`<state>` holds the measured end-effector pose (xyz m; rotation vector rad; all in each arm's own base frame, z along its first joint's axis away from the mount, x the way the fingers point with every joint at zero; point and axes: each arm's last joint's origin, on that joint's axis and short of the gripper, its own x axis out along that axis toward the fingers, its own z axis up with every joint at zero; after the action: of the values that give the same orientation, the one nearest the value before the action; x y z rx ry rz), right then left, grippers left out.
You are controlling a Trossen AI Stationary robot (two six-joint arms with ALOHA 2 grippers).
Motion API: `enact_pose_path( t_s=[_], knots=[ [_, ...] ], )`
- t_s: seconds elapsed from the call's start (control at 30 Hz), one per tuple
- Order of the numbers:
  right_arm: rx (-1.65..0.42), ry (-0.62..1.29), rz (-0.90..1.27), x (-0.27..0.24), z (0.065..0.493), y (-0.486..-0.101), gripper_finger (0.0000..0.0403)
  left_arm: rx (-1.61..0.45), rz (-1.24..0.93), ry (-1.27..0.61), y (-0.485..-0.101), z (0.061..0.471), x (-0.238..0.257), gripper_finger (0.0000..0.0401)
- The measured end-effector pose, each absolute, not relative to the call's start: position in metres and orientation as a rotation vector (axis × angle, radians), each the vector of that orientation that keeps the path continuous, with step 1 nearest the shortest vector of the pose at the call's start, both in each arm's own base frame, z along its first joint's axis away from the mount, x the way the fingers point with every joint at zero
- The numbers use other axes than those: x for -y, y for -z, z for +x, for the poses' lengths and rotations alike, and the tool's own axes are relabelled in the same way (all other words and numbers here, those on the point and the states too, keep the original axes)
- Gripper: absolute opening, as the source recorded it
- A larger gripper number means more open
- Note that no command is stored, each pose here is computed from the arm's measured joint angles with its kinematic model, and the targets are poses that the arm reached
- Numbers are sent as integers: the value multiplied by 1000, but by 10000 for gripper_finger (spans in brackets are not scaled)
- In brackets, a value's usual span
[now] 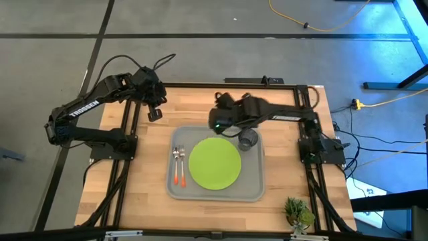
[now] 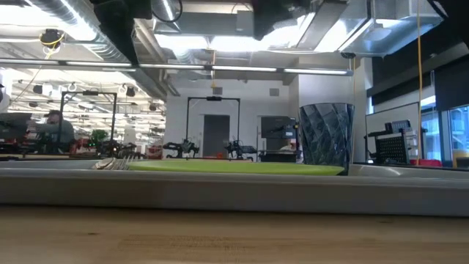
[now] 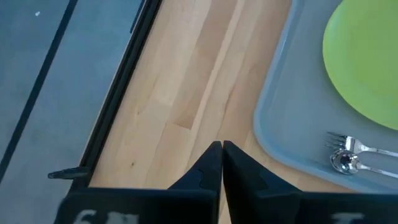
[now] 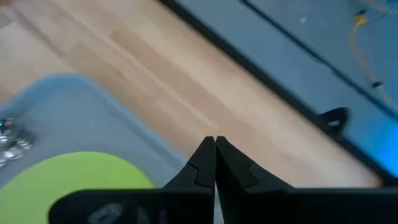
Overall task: Pick and place plate/cup/fork/spoon on tray
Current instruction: Return to Home Position
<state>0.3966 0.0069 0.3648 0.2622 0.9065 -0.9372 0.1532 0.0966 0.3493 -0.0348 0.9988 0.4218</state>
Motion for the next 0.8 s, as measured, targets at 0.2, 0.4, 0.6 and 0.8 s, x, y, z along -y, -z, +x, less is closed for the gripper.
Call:
enact_pose_path(
  t_s=[0.2, 0.4, 0.6, 0.8],
  knots=[
    [-863, 934, 207, -3, 360, -403, 3, -977, -73, -386, -349, 154, -96, 1],
    [-796, 906, 179, 0, 322, -436, 3, -900, -129, -259, -352, 159, -93, 1],
    [-824, 940, 177, 3, 282, -430, 3, -817, -112, -171, -356, 164, -93, 0],
    [-848, 1011, 256, 5, 235, -405, 3, -766, -82, -127, -359, 167, -94, 0]
  ],
)
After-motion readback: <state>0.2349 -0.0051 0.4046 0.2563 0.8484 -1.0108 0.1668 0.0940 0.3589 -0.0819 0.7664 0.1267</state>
